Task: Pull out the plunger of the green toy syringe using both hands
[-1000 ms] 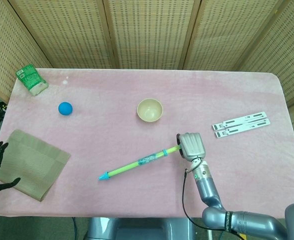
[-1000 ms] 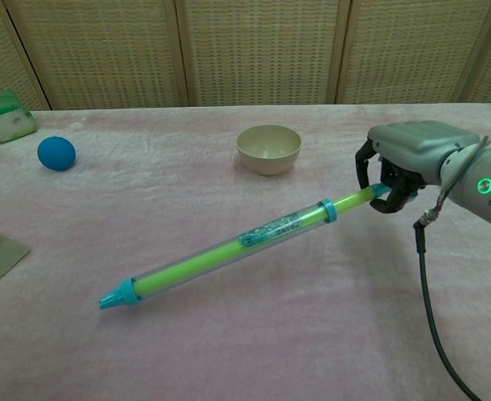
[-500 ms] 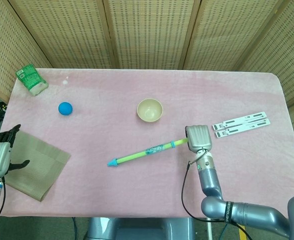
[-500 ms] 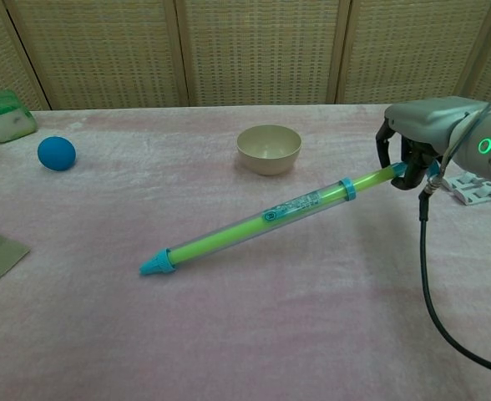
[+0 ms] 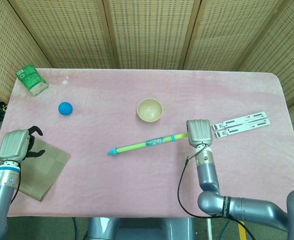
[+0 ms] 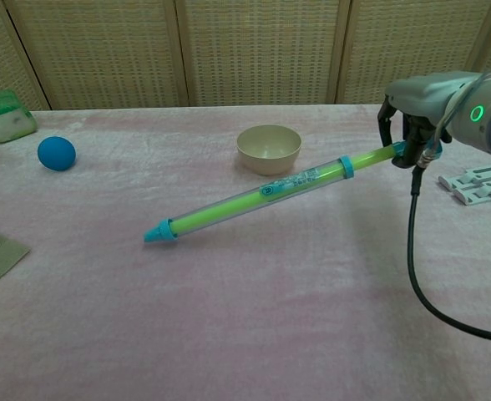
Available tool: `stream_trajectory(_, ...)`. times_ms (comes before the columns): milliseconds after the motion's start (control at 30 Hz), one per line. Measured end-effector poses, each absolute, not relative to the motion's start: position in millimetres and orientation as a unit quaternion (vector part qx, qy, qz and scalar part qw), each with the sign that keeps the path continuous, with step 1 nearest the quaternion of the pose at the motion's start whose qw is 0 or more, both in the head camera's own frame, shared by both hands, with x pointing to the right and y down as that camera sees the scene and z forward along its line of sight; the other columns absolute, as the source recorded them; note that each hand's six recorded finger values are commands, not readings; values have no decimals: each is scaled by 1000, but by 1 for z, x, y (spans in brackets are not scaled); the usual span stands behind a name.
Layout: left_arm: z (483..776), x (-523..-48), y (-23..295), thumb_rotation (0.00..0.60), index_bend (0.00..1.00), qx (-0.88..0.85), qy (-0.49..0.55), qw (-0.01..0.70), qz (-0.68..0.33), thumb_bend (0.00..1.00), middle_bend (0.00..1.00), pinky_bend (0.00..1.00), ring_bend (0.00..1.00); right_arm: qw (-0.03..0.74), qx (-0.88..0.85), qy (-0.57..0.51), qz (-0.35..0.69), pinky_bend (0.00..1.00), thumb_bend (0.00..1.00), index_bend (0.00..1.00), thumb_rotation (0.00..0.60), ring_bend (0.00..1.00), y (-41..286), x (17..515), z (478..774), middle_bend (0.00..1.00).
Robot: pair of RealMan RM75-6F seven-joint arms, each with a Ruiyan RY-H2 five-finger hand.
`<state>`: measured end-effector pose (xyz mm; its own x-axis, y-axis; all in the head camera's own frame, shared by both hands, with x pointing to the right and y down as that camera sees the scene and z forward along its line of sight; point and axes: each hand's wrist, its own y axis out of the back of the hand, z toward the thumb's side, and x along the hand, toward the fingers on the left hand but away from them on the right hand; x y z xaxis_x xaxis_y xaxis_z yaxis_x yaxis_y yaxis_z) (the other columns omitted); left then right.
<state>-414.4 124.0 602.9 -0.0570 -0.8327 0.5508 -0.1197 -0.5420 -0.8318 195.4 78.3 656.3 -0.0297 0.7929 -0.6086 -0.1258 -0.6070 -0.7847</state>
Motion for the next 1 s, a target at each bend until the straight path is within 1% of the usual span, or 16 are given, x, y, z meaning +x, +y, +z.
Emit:
stream_trajectory(367,621,-368,97,600,360,-647,330,288,-623,142,876,695,780,336,-600,-274,673,729,620,847,600,1000,74,182,643,1000)
stream_trajectory(667,632,-329,89,600,349,-673,310,269,-615,141,876,695,780,332,-595,-281,676,735,621,847,600,1000,69,175,626,1000)
stream_trajectory(733,634,-320,90,600,344,-679,306,263,-614,165,876,695,780,330,-593,-282,678,736,620,848,600,1000,68,175,624,1000)
stream_trajectory(867,637,-304,94,600,337,-692,298,248,-609,253,876,695,780,328,-593,-283,679,737,620,848,600,1000,68,173,622,1000)
stream_trajectory(1000,639,-294,96,600,335,-700,293,237,-606,259,876,697,780,325,-594,-285,679,740,621,848,600,1000,69,170,620,1000)
